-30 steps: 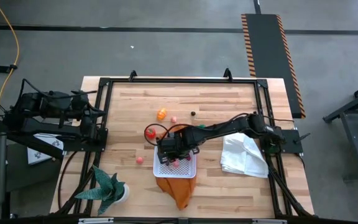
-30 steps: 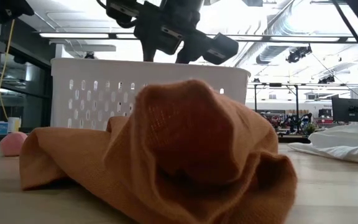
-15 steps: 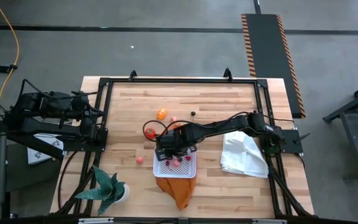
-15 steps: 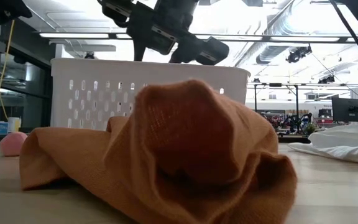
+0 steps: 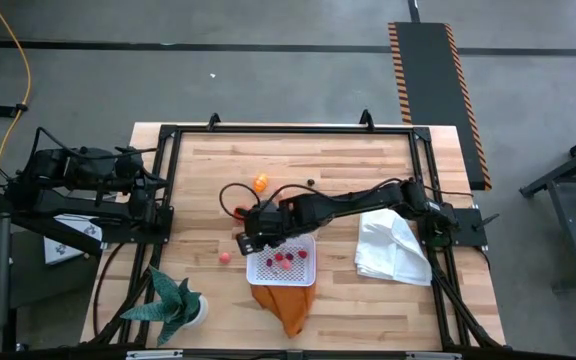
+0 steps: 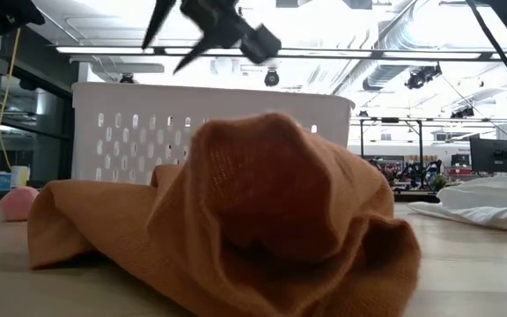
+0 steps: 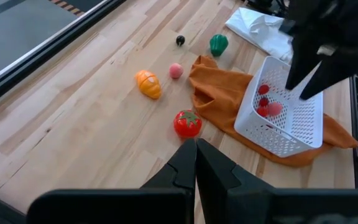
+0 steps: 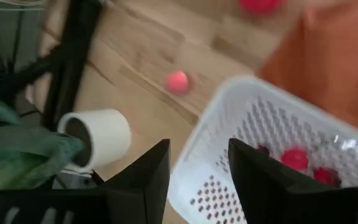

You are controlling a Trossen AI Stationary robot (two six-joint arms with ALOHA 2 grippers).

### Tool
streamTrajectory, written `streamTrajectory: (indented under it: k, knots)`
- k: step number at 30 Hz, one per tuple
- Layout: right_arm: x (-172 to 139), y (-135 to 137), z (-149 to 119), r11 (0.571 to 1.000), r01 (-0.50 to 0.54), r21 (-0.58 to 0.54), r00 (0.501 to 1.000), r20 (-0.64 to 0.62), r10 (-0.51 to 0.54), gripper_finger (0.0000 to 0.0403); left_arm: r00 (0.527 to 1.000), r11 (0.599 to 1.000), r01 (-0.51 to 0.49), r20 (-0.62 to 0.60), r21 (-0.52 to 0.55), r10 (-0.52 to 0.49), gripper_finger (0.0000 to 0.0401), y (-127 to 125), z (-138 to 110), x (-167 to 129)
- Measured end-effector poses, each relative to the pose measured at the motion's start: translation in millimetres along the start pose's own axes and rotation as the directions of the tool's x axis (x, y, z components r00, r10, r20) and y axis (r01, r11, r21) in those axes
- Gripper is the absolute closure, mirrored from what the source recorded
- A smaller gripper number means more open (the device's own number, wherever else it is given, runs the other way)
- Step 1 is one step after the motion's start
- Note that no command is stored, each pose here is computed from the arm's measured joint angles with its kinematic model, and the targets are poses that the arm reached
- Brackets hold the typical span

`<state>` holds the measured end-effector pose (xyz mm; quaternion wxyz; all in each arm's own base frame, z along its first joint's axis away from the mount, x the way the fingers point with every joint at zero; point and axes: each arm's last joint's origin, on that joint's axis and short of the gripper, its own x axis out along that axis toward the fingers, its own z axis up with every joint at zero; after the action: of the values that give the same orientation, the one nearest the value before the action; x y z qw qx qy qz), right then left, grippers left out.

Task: Pick and placing Produce into tupperware
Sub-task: Put the yellow croissant into the white basket

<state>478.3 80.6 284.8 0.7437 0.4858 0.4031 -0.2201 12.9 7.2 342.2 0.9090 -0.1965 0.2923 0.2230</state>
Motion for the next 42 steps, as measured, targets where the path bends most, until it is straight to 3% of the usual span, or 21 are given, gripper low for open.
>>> streamTrajectory:
  k: [7, 16, 23, 28, 36, 39, 42]
  knots:
    - [-46.8, 16.5, 14.7, 0.988, 0.008, -0.151, 0.981, 0.192, 0.022, 0.0249, 1.0, 1.0, 0.01, 0.02, -0.013, -0.01, 0.04, -0.9, 1.9, -0.1]
    - [-72.0, 13.5, 14.5, 0.966, 0.026, -0.256, 0.985, 0.17, 0.018, 0.0249, 0.999, 0.999, 0.045, 0.022, -0.016, -0.045, 0.04, -2.4, 3.0, -0.2]
    - [-105.7, 19.3, 12.6, 0.905, -0.045, -0.423, 0.982, 0.146, 0.117, 0.0258, 0.996, 0.997, 0.078, 0.033, -0.019, -0.077, 0.04, -4.0, 4.8, -0.3]
    - [-159.0, 18.8, 14.5, 0.853, -0.076, -0.516, 0.954, 0.211, 0.213, 0.0292, 0.989, 0.993, 0.114, 0.098, -0.026, -0.111, 0.04, -7.0, 11.2, -1.0]
    - [-245.0, 2.3, 16.6, 0.764, 0.026, -0.645, 0.873, 0.386, 0.296, 0.0366, 0.957, 0.982, 0.184, 0.236, -0.043, -0.169, 0.04, -12.7, 24.6, -4.1]
    - [-264.4, -9.6, 14.0, 0.726, 0.089, -0.682, 0.877, 0.399, 0.267, 0.0394, 0.941, 0.98, 0.187, 0.299, -0.065, -0.16, 0.04, -13.8, 30.0, -5.7]
    - [-276.9, -24.6, 9.6, 0.699, 0.148, -0.699, 0.902, 0.385, 0.195, 0.0398, 0.925, 0.977, 0.195, 0.347, -0.081, -0.156, 0.04, -15.8, 35.7, -6.2]
